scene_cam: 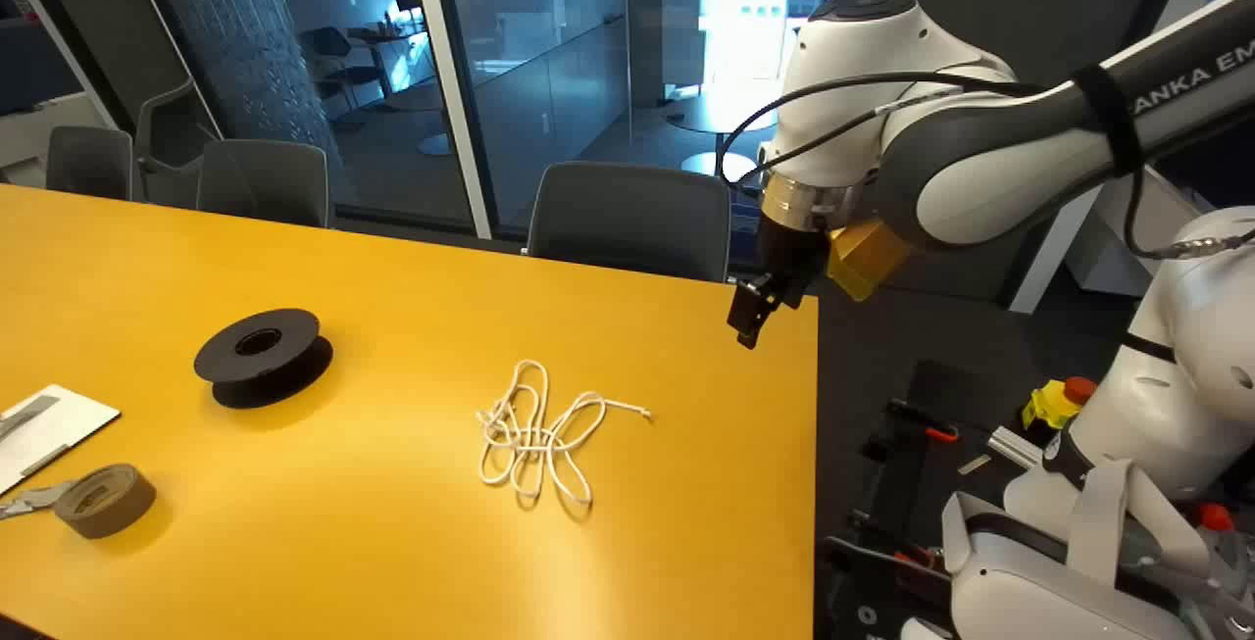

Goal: Untangle the ropes on the table

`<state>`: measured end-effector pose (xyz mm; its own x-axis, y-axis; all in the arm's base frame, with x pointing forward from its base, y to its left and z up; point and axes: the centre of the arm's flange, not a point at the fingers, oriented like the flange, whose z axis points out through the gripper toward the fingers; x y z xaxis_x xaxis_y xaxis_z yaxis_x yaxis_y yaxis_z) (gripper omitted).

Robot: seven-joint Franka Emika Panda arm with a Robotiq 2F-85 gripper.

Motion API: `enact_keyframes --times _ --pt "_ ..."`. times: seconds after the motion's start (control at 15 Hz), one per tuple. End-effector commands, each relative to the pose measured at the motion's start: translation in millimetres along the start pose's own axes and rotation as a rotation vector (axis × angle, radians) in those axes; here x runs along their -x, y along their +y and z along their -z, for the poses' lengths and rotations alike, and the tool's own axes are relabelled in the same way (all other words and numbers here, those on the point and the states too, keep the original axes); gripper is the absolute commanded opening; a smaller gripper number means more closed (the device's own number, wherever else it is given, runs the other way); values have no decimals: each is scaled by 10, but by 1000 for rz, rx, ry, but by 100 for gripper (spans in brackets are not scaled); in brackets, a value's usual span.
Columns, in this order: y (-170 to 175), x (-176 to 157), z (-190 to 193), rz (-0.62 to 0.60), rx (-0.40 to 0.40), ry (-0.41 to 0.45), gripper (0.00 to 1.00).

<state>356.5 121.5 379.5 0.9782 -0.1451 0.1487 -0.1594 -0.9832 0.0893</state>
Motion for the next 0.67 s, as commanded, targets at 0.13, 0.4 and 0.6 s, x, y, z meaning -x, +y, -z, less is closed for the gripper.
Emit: enact_keyframes --times 0.13,0.4,0.6 --pt "-3 -7 17 0 -1 4 100" --pt "-14 -129 -92 4 -14 -5 100" --pt "-126 -410 -363 21 -59 7 100"
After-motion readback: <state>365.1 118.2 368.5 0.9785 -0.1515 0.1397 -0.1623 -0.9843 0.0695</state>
